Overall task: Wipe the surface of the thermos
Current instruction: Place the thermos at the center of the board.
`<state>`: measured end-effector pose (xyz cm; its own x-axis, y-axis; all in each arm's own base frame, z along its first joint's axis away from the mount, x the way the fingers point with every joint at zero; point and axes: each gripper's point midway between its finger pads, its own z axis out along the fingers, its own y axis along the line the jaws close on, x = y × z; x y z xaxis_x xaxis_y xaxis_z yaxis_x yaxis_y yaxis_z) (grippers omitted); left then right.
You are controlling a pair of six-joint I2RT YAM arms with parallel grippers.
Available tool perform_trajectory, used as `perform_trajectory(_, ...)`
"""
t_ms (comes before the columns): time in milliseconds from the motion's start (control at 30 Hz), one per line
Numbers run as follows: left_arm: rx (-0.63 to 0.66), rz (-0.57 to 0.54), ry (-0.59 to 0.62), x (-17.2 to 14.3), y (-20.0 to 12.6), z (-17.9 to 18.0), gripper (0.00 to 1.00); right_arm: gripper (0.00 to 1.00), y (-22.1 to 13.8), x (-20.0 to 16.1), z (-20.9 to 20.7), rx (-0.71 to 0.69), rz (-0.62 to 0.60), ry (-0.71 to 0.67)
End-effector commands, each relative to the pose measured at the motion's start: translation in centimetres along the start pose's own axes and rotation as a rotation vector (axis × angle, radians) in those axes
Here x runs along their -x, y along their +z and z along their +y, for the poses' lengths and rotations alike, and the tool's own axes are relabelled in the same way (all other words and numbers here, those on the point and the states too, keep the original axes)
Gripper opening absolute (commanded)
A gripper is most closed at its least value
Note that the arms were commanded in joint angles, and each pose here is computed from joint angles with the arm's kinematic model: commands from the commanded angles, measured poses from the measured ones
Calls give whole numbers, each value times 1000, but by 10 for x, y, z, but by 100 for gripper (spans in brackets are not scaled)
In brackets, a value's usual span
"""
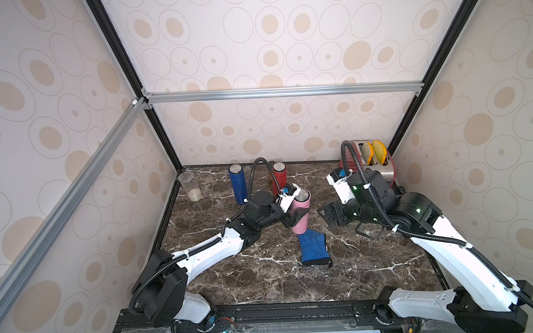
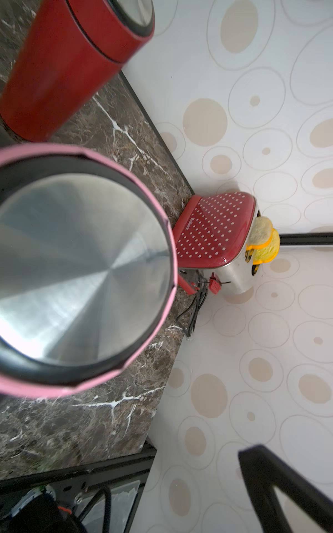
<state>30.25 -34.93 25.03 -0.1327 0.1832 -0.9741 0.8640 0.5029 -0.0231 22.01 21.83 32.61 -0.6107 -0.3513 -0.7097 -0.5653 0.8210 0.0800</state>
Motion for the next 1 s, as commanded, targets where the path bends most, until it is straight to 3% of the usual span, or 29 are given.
perform_trajectory(0, -67, -156, 119, 44, -2, -20, 0, 82, -2, 3, 4, 17, -5, -8)
perform_trajectory(500, -158, -224, 97, 55, -5, -48, 0, 76, 37, 12, 20, 74, -31, -4)
perform_trajectory(967, -183, -211, 130, 62, -7, -58, 0, 75, 57, 7, 23, 72, 5, -4)
